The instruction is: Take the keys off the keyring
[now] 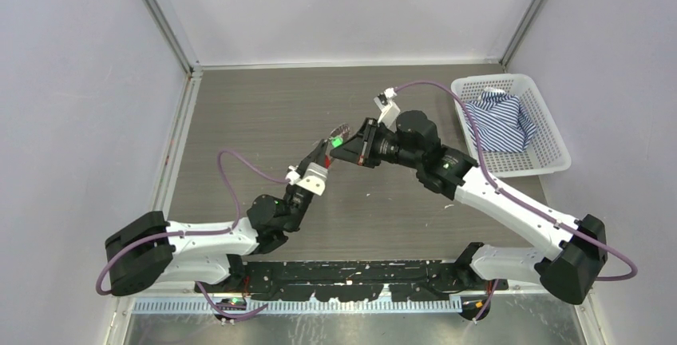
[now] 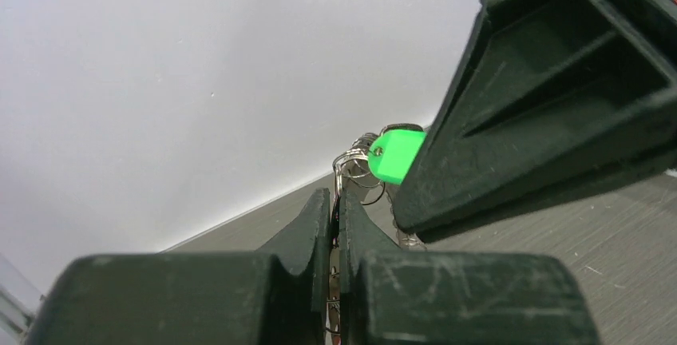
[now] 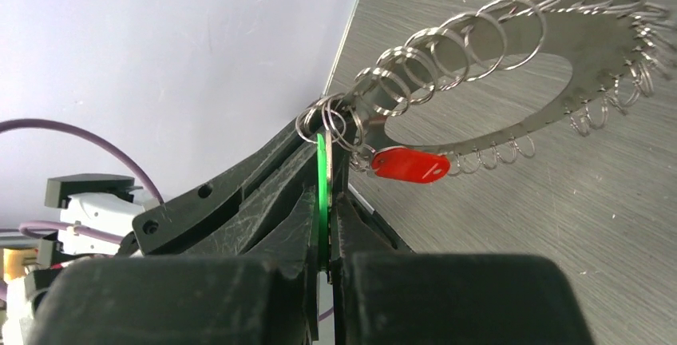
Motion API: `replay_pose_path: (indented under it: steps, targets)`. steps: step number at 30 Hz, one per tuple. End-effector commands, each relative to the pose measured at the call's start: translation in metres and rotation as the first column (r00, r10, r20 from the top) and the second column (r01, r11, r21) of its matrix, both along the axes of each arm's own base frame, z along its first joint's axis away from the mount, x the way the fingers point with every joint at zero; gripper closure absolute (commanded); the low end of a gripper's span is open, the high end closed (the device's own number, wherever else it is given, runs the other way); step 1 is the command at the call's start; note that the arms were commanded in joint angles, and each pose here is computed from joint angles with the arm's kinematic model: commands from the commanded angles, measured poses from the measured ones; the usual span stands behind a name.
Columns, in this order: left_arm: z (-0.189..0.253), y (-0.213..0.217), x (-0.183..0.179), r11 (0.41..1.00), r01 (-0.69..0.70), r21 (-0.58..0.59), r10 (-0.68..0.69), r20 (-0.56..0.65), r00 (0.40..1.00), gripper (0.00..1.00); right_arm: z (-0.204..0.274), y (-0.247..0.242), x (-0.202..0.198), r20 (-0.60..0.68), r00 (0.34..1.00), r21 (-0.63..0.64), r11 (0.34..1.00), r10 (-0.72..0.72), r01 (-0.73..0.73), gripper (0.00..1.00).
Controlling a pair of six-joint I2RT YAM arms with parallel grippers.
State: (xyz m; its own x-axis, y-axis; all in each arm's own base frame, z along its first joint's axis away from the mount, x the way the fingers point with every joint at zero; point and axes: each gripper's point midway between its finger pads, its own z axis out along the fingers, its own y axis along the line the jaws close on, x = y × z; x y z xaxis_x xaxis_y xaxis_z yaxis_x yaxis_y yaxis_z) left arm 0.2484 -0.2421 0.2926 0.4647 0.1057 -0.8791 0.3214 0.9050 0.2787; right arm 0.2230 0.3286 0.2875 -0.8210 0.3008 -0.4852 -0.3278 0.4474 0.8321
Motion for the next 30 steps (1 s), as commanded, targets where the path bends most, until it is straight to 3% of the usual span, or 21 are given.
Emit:
replay_pose_path:
  steps: [1, 8, 12, 18, 24, 30]
  targets:
    - [0.056, 0.074, 0.014, 0.907, -0.260, -0.333, 0.260, -0.043, 0.965, 1.00, -0.010, -0.008, -0.018, 0.056, 0.998, -0.105, 0.994, 0.018, -0.012, 0.99]
    - [0.063, 0.084, 0.021, 0.863, -0.305, -0.403, 0.296, -0.086, 0.951, 1.00, -0.007, -0.009, -0.033, 0.139, 0.989, -0.153, 0.988, 0.042, -0.021, 0.99]
    - [0.065, 0.077, 0.017, 0.887, -0.245, -0.390, 0.248, -0.045, 0.968, 1.00, -0.007, -0.015, -0.029, 0.146, 0.989, -0.172, 0.985, 0.005, 0.020, 0.99]
    - [0.056, 0.045, -0.001, 0.972, -0.067, -0.226, 0.091, 0.100, 0.991, 1.00, 0.021, -0.027, -0.005, 0.173, 0.982, -0.161, 0.982, -0.075, 0.103, 0.99]
    - [0.039, 0.016, -0.013, 0.999, 0.034, -0.012, -0.032, 0.155, 0.987, 1.00, 0.035, -0.042, 0.012, 0.174, 0.981, -0.190, 0.974, -0.090, 0.123, 0.99]
    - [0.032, 0.015, -0.022, 0.997, 0.071, -0.002, -0.070, 0.170, 0.983, 1.00, 0.031, -0.049, 0.021, 0.166, 0.982, -0.251, 0.960, -0.087, 0.127, 0.99]
